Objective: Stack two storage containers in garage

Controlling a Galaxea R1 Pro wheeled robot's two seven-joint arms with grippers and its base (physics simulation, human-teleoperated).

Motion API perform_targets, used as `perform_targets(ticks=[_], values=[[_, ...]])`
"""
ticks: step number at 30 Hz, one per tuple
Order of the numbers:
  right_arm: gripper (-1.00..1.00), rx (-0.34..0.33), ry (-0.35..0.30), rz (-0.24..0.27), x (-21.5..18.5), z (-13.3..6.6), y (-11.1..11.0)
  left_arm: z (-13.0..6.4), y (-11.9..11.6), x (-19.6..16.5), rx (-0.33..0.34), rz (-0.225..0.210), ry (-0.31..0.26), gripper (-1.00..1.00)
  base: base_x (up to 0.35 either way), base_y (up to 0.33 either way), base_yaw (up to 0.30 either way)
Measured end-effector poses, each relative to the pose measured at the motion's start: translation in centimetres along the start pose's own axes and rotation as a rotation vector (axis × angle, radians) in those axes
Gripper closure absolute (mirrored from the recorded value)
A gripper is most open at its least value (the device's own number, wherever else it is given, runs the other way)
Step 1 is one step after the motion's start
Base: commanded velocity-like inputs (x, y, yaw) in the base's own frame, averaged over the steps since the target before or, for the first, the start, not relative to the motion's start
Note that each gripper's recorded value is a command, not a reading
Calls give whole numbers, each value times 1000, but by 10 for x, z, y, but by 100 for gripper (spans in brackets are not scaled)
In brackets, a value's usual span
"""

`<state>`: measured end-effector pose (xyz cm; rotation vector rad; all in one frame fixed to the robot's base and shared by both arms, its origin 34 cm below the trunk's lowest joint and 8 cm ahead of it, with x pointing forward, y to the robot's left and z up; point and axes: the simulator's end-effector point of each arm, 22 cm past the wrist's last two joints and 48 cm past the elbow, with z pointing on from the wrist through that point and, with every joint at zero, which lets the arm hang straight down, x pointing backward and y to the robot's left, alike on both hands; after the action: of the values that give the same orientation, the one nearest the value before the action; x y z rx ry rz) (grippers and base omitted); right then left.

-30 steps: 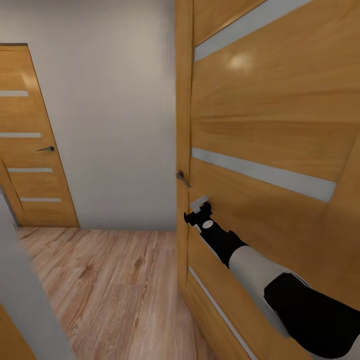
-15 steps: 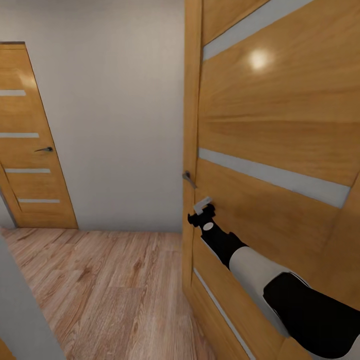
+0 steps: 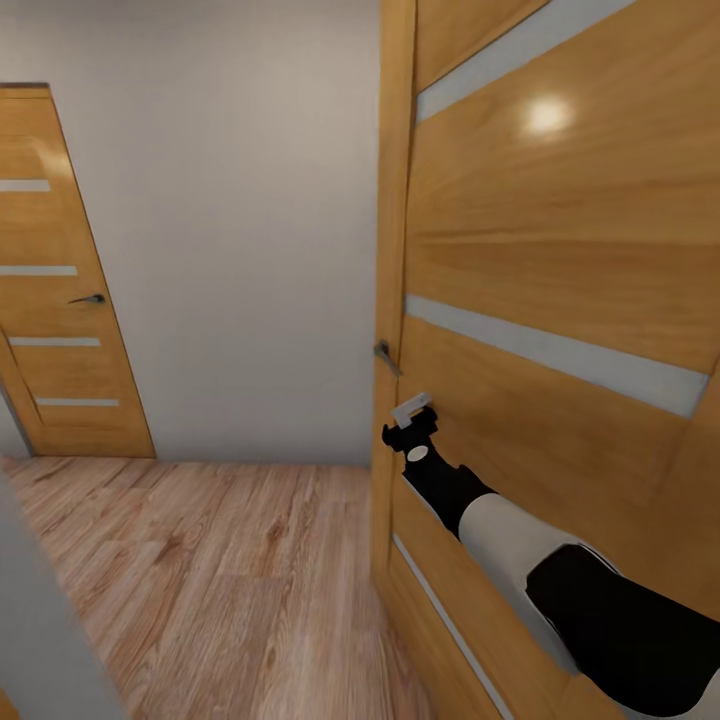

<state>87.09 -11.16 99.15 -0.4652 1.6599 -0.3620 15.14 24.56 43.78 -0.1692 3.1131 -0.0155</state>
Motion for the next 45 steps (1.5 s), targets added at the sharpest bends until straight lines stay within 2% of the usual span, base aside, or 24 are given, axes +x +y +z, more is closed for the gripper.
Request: perform_targets(ticks=[18,37,40,45], values=[[-100,6,-1,-2,-1,0,-1,0,-1,0,1,0,0,-100,213,0,0],[-100,17,0,2,0,0,-4,0,-1,0,1,0,0,-100,15,0,0],[-100,31,10,-10,6,0,-8,0,-1,0,1,0,0,-100,0,0,0],[-100,59,30,-18,21,3,-27,0,-1,0,1,0,0,-100,0,0,0]])
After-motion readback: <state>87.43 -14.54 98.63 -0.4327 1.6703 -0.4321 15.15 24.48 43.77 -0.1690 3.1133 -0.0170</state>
